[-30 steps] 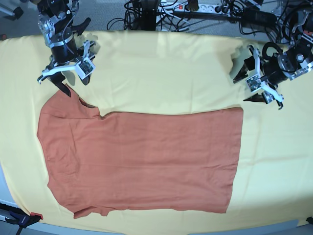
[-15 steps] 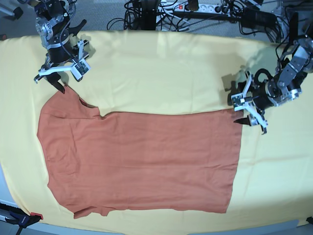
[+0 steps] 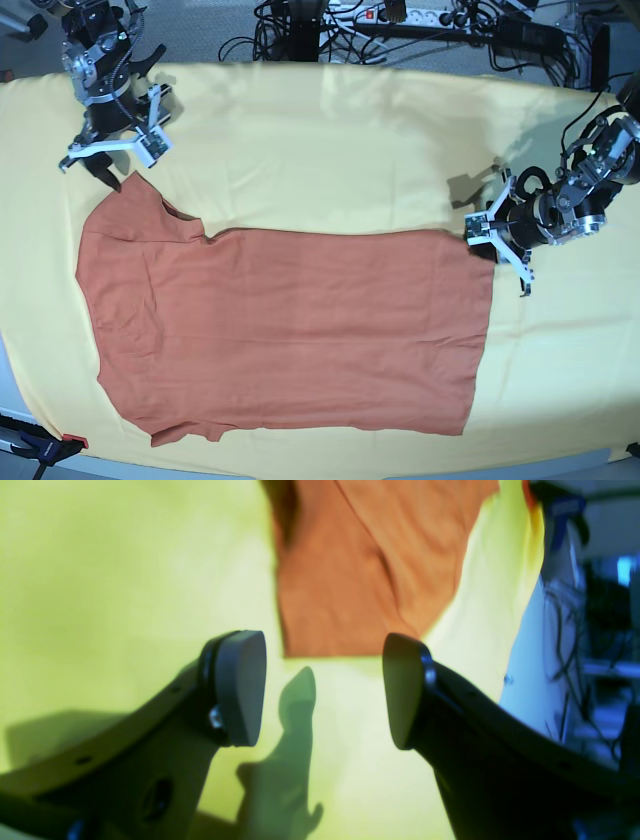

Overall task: Fold the T-shirt properly
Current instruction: 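Move both grippers down to the shirt's shoulder corners, then grasp the shoulder corners and pull the shirt away from the hem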

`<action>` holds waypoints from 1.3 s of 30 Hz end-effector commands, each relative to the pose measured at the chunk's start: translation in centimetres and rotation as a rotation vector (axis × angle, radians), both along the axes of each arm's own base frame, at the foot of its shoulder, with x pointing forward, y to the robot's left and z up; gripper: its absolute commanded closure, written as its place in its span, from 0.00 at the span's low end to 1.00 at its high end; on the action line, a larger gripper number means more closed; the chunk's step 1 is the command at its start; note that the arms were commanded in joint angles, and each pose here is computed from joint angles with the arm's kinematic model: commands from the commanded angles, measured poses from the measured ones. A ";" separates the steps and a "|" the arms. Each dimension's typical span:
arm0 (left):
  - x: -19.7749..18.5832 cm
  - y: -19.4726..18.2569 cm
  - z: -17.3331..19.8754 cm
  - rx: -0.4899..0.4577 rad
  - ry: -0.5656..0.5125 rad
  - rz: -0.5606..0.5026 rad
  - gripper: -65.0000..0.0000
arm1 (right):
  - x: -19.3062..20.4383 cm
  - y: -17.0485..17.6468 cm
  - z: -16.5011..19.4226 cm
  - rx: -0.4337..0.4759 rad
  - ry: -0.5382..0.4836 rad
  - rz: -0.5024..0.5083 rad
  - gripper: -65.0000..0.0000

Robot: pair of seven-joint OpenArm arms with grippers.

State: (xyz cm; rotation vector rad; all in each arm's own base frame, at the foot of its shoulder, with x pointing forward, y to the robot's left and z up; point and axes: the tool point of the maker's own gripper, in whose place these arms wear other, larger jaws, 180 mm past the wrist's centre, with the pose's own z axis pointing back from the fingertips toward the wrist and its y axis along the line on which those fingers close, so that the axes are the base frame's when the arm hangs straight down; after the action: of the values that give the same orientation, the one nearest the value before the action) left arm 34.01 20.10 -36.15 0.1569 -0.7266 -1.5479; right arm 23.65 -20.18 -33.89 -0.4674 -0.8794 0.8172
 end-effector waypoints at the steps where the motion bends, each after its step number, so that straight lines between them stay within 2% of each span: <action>1: 1.1 1.0 1.3 0.020 -0.035 0.017 1.00 | 0.7 -1.1 1.4 -0.023 -0.037 0.000 0.40; 4: 1.2 0.8 1.5 -0.001 -0.031 0.028 1.00 | 1.0 -2.6 2.0 0.000 -0.007 0.010 0.40; 6: 1.2 0.8 1.5 -0.002 -0.030 0.028 1.00 | 0.8 -2.0 1.7 0.071 0.041 0.057 0.40; 11: 1.2 0.8 1.5 -0.001 -0.030 0.028 1.00 | -0.1 -0.7 0.1 0.138 0.123 0.127 0.40; 19: 1.2 0.6 1.7 -0.007 -0.034 0.021 1.00 | 1.6 -1.8 -2.8 0.151 0.181 0.097 0.40; 24: 1.2 0.6 1.7 -0.007 -0.034 0.021 1.00 | 2.9 -2.4 -3.5 0.144 0.184 0.081 0.41; 27: 1.2 0.6 1.7 -0.007 -0.034 0.020 1.00 | 2.8 -2.7 -4.2 0.140 0.214 0.090 0.57; 31: 1.2 0.5 1.7 -0.011 -0.032 0.022 1.00 | 2.9 -2.8 -4.1 0.143 0.208 0.082 0.99; 35: 1.1 0.3 1.8 -0.038 -0.019 0.035 1.00 | 3.4 -3.4 -3.5 0.129 0.180 0.059 1.00; 39: 0.5 0.5 1.8 -0.070 0.025 0.053 1.00 | 2.5 -4.6 -3.1 0.098 0.246 0.025 1.00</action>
State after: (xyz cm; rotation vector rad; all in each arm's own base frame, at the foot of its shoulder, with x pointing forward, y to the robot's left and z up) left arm 33.51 19.95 -35.87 0.0723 -0.7203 -1.4715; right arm 25.48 -24.19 -38.00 -0.2307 -0.6739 0.8200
